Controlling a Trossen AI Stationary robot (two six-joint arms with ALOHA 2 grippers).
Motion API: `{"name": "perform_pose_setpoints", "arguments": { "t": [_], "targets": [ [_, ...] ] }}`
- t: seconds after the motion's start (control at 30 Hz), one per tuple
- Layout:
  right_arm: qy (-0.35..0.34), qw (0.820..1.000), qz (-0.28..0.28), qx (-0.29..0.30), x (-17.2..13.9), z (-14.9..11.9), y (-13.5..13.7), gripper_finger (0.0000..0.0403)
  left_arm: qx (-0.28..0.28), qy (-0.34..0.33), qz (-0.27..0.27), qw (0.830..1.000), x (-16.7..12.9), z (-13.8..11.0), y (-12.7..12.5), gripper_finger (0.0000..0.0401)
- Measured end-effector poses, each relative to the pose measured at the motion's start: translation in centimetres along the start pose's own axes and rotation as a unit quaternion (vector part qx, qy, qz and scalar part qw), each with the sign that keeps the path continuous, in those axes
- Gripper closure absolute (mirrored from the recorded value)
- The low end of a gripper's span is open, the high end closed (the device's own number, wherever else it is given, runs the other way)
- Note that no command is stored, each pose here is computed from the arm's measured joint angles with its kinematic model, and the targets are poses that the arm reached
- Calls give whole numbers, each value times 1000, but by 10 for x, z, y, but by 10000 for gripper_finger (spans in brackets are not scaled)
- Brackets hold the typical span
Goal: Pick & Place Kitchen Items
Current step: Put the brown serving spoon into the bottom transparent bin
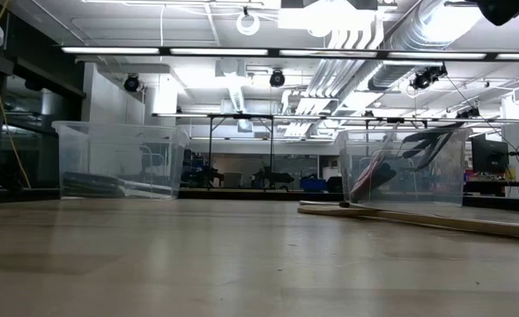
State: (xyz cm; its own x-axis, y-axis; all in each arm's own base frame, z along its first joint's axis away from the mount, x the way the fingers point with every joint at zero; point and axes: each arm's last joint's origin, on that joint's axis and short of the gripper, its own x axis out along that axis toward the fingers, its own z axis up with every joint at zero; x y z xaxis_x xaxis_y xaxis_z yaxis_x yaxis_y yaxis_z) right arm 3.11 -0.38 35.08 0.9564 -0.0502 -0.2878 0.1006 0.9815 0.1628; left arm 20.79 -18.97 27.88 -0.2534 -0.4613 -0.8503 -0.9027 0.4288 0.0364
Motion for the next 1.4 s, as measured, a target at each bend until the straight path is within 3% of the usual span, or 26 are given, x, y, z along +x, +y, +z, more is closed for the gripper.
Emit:
{"name": "perform_pose_setpoints", "arguments": {
  "t": [0.63, 0.83, 1.1, 1.2, 1.4],
  "targets": [
    [0, 1000, 0, 0, 0, 0, 0, 188, -3, -12, -6, 1000, 23, 16, 2, 316],
    [0, 1000, 0, 0, 0, 0, 0, 188, -2, -26, -10, 1000, 23, 16, 1, 272],
    [0, 1000, 0, 0, 0, 0, 0, 188, 0, -31, -14, 999, 22, 16, 2, 263],
    [0, 1000, 0, 0, 0, 0, 0, 188, 0, -42, -31, 999, 15, 14, 5, 262],
    [0, 1000, 0, 0, 0, 0, 0, 188, 1, -125, -108, 986, -13, 4, 9, 261]
  ]
}}
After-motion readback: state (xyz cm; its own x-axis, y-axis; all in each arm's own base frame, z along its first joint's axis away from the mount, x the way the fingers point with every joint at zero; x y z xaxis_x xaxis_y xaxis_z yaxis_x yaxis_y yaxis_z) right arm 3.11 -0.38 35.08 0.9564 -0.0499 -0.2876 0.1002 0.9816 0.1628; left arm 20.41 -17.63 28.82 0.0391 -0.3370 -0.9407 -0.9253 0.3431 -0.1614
